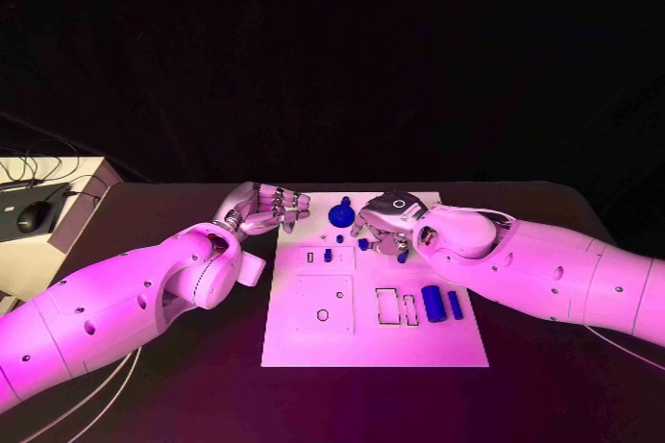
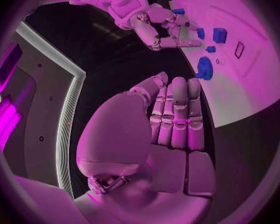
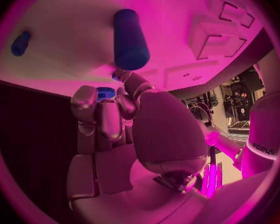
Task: Assemble the parts on the task board
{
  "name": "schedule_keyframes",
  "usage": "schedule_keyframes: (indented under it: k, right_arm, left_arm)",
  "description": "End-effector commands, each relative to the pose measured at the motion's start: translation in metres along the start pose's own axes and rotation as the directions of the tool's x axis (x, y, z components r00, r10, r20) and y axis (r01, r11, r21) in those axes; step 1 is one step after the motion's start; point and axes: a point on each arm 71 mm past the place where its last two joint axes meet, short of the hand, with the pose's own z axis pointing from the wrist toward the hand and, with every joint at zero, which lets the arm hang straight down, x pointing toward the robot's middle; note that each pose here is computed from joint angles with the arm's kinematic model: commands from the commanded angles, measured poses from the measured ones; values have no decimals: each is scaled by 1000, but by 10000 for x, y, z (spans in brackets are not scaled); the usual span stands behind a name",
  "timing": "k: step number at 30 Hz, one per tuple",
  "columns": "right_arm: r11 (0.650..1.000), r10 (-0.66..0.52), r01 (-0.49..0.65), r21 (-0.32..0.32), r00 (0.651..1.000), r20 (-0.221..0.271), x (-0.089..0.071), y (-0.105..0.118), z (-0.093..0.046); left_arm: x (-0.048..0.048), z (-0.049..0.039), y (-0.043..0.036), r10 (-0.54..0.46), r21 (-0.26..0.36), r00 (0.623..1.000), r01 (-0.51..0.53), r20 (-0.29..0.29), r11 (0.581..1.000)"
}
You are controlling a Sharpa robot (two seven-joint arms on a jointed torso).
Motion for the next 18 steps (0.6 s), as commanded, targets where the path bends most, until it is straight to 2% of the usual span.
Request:
schedule_keyframes:
  k: [1,18]
  right_arm:
    - [999,-20,17,-44,996,-83,70,42,-4]
    - [999,-29,24,-36,986,-165,144,61,26]
  left_arm:
    - [18,-2,-10,-9,1,1000,9,-18,1000]
    - [13,-6,-6,-9,-5,1000,9,-21,1000]
